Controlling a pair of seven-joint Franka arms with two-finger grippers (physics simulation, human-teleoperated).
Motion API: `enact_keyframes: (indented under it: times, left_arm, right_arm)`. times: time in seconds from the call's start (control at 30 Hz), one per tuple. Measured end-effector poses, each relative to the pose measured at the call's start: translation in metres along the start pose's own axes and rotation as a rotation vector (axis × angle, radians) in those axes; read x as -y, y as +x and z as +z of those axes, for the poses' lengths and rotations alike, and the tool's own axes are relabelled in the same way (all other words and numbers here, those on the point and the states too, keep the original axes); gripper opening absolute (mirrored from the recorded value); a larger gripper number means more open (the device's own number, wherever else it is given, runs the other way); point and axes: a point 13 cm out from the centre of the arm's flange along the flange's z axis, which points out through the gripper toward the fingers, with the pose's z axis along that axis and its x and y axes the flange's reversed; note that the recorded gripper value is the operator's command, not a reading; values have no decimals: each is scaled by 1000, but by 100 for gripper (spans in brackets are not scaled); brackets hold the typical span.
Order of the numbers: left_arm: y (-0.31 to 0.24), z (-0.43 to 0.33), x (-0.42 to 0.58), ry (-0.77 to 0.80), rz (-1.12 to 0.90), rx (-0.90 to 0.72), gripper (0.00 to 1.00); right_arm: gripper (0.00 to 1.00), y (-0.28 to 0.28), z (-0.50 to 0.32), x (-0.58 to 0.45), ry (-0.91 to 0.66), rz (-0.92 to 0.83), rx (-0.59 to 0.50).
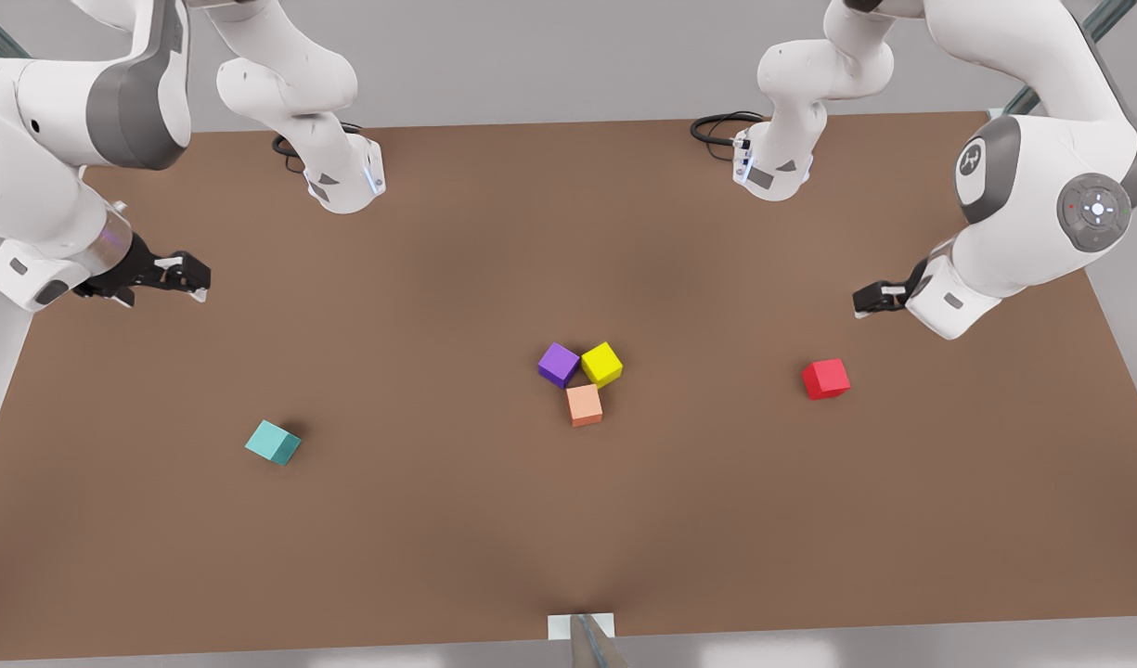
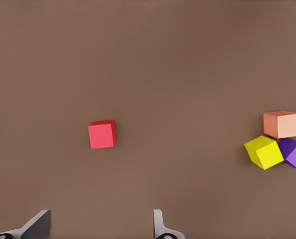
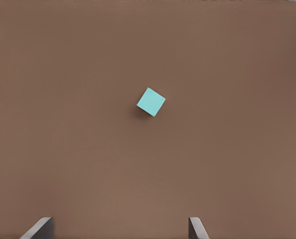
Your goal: Pick up red wooden cube and pass to hand red wooden cube and place in blue wooden cube
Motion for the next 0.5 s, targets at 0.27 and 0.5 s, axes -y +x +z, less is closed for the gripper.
enact_keyframes:
  times: [0.27, 0.5]
  left_arm:
    - [-77, 156, -54, 20, -111, -147, 100]
    - [-97, 267, -80, 25, -162, -128, 100]
  right_arm:
    - [100, -3, 2, -20, -9, -61, 4]
    - [100, -2, 8, -7, -13, -53, -6]
